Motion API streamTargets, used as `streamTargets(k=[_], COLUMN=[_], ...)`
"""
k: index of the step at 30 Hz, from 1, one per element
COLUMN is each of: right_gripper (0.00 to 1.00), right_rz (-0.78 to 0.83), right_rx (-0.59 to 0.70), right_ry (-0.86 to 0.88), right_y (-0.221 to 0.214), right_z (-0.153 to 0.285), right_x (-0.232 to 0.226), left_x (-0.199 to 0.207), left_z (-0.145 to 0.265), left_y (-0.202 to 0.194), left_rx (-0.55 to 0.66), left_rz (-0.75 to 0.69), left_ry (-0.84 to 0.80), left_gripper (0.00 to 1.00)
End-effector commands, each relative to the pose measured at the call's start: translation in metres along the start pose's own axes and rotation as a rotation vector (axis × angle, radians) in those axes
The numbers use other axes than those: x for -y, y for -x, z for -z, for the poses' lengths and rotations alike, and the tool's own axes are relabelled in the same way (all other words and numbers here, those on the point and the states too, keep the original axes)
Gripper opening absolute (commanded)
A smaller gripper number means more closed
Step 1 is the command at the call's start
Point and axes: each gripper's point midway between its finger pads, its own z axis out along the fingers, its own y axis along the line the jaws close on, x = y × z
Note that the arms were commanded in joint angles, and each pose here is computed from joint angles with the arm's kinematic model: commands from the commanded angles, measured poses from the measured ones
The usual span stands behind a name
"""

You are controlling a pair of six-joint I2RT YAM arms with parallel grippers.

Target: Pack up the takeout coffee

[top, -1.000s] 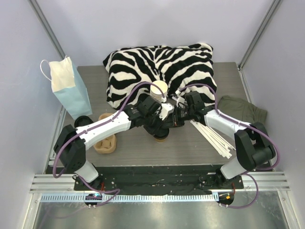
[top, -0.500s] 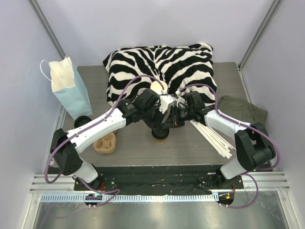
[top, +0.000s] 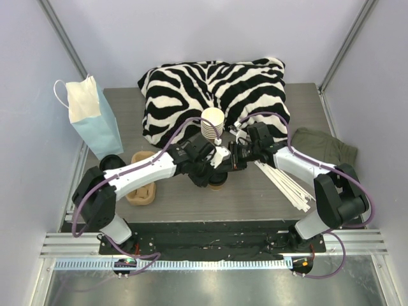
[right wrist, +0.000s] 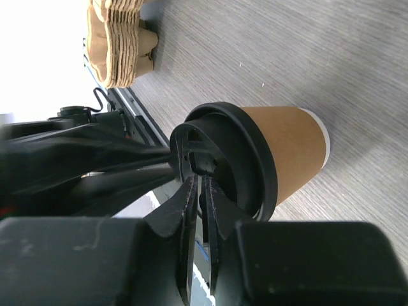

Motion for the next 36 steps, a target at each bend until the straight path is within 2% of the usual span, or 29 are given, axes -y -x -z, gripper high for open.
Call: streamTargets(k=[1,5,9,15,17,21,25,32,36], right_gripper=[0.16,0.15,0.16,0.25,0.25,0.29,0.32,0.42,0.52], right_rz=[-0.003,-0.008,0.015,0.047,0.036,-0.016,-0.059,-0.096,-0.131], right_rx=[-0.032,-0.046,-0.052,0.005,0.028,0.063,0.084,0.076,0.078], right_ry=[-0.064,-0.070,0.017,0.173,0.172,0.120,0.082,0.050,0.029], right_y=[-0.012,-0.018,-0.019,-0.001,0.004,0.011,0.015,0.009,0.006], right_z=[-0.002,0.000,0.010,0.034,0.040,0.045,0.048,0.050,0.054], right_x=[0.016,0.016,-0.009,-0.063,-0.063,-0.038,-0.019,-0.001,0.010], left_x=[-0.010,-0.018,-0.034,-0.027,-0.023,-0.022,-0.022,-0.031,-0.049], left_z=[-0.008,0.008,0.020,0.038,0.034,0.018,0.005,-0.016,-0.030], left_y=[0.000,0.019,0.021,0.026,0.021,0.002,-0.001,0.023,0.035], left_rx=[-0.001,0.050,0.082,0.191,0.175,0.098,0.069,0.085,0.102], left_rz=[0.005,0.003,0.067,0.219,0.254,0.317,0.336,0.342,0.358], left_ry=[0.015,0.040,0.042,-0.068,-0.089,-0.091,-0.103,-0.106,-0.080], left_gripper=[0.20,0.21,0.23,0.38,0.42,0.42,0.42,0.42,0.41])
